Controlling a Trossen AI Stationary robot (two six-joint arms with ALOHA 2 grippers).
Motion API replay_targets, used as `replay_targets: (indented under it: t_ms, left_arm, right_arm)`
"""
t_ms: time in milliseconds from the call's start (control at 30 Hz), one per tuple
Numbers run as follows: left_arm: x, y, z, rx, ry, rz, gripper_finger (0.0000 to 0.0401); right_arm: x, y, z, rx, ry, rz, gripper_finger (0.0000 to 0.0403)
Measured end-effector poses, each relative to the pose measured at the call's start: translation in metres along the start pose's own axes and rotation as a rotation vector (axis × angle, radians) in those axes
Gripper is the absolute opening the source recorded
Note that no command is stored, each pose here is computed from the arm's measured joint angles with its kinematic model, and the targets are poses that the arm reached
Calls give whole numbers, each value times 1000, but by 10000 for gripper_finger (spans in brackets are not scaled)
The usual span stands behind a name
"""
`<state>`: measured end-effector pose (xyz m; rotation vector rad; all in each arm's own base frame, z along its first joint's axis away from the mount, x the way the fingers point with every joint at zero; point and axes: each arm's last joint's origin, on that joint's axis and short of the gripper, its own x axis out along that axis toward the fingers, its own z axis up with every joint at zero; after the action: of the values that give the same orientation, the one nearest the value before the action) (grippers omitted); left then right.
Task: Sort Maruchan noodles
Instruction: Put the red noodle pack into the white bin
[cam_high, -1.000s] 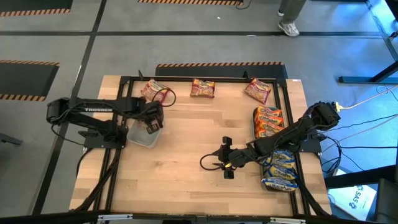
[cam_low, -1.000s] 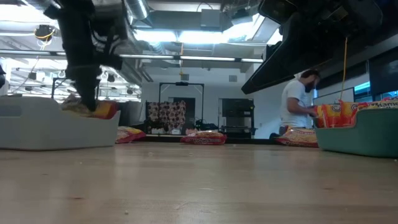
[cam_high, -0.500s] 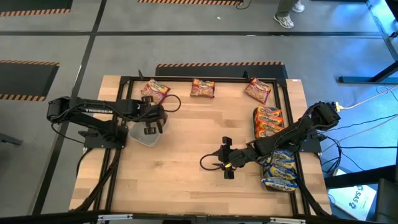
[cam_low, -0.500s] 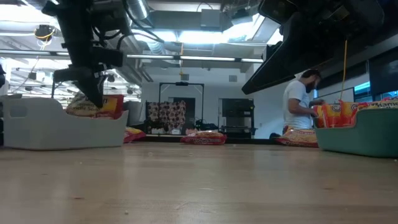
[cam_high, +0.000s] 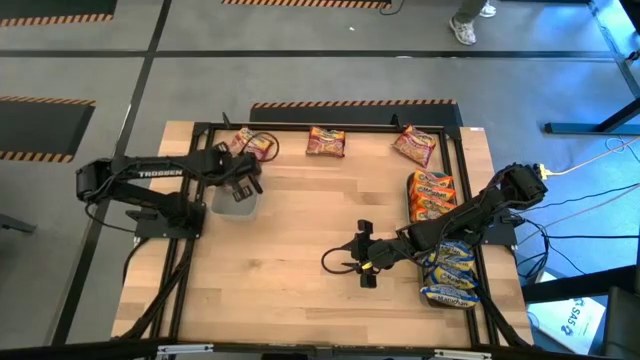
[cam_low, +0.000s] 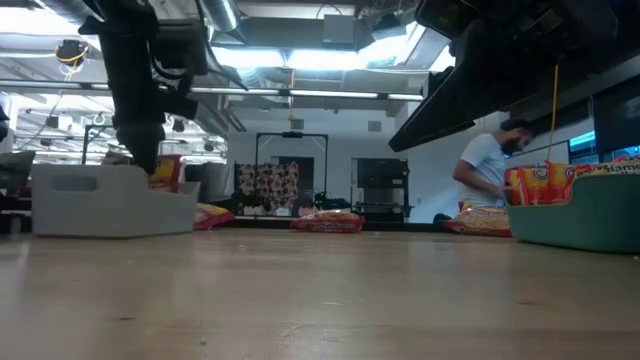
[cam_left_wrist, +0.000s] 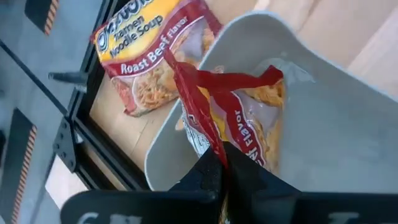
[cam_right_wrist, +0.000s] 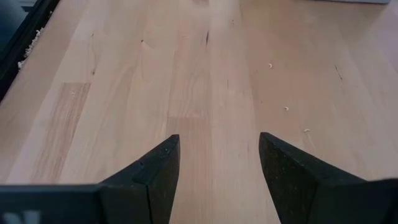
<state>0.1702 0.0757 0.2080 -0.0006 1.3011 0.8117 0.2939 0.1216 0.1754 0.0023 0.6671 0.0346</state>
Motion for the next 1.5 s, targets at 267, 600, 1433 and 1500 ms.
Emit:
replay_targets:
  t_ms: [267, 600, 1433, 1500]
  left_arm:
    - [-3, -8, 8, 392, -97, -70, 0]
    - [3, 4, 10, 319, -79, -40, 31]
    - [-28, -11, 65, 76, -660, -386, 140]
    - [-22, -16, 66, 58, -735, -414, 139]
  right_arm:
    - [0, 1, 1, 2, -1, 26, 202]
    - [0, 2, 2, 6, -12, 56, 202]
    - [5, -159, 39, 44, 41, -444, 202]
    - [4, -191, 38, 87, 12, -435, 202]
